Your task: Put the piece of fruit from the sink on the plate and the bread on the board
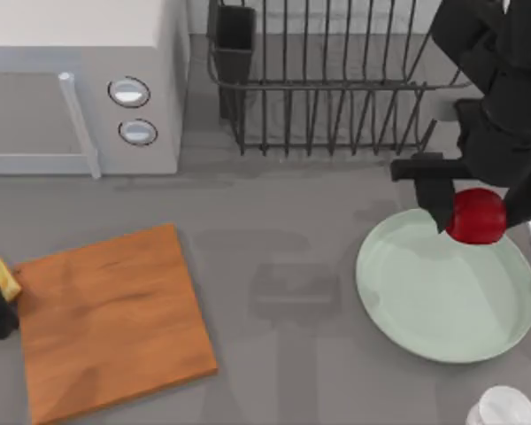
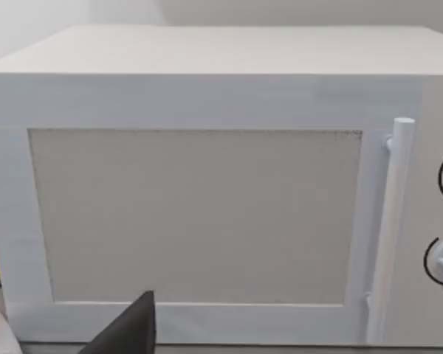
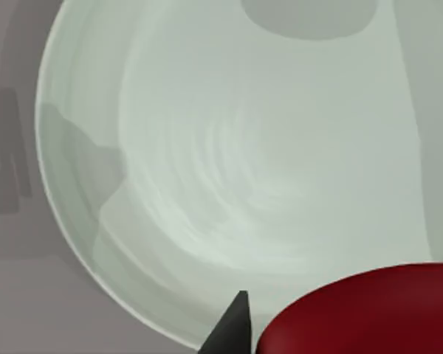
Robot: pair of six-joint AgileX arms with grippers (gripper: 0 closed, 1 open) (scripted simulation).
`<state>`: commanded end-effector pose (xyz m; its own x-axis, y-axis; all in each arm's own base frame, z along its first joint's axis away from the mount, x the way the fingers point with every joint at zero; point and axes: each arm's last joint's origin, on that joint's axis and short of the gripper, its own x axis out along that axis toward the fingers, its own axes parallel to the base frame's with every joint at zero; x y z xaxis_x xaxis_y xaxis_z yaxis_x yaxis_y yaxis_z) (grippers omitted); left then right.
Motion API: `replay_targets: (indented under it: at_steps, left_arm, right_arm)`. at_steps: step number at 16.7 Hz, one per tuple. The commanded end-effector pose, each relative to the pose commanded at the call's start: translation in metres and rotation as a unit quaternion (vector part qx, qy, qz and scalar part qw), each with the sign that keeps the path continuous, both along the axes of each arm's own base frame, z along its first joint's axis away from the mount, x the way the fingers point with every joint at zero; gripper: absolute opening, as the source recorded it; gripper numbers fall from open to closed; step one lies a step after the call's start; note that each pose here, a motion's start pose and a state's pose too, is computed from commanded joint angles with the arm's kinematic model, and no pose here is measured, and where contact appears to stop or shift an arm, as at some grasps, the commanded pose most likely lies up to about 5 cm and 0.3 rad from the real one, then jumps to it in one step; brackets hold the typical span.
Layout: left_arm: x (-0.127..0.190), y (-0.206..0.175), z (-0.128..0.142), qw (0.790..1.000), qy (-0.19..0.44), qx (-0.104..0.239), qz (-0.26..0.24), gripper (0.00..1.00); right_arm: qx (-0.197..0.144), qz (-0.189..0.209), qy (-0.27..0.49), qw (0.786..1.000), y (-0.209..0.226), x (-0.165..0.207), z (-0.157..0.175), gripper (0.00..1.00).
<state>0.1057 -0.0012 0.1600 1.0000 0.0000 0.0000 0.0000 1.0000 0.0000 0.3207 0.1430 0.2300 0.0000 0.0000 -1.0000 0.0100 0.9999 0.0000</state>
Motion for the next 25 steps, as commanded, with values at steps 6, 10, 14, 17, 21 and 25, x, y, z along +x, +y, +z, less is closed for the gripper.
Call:
replay_targets:
  at_steps: [6, 10, 14, 17, 21, 25]
  left_arm:
    - [0.0, 0.0, 0.0, 1.0, 0.0, 0.0, 0.0, 1.0]
    - [0.0, 0.0, 0.0, 1.0, 0.0, 0.0, 0.0, 1.0]
    - [0.0, 0.0, 0.0, 1.0, 0.0, 0.0, 0.0, 1.0]
    - [0.0, 0.0, 0.0, 1.0, 0.0, 0.0, 0.0, 1.0]
    - [0.0, 0.0, 0.0, 1.0, 0.0, 0.0, 0.0, 1.0]
    - [0.0, 0.0, 0.0, 1.0, 0.0, 0.0, 0.0, 1.0]
  right_arm:
    - [0.0, 0.0, 0.0, 1.0, 0.0, 0.0, 0.0, 0.38]
    - [0.0, 0.0, 0.0, 1.0, 0.0, 0.0, 0.0, 0.68]
    - [0.0, 0.0, 0.0, 1.0, 0.0, 0.0, 0.0, 0.98]
    - [0.0, 0.0, 0.0, 1.0, 0.0, 0.0, 0.0, 1.0]
    - [0.0, 0.0, 0.0, 1.0, 0.0, 0.0, 0.0, 1.0]
    - [0.002, -0.001, -0.004, 1.0, -0.0019, -0.0008, 0.0011, 1.0]
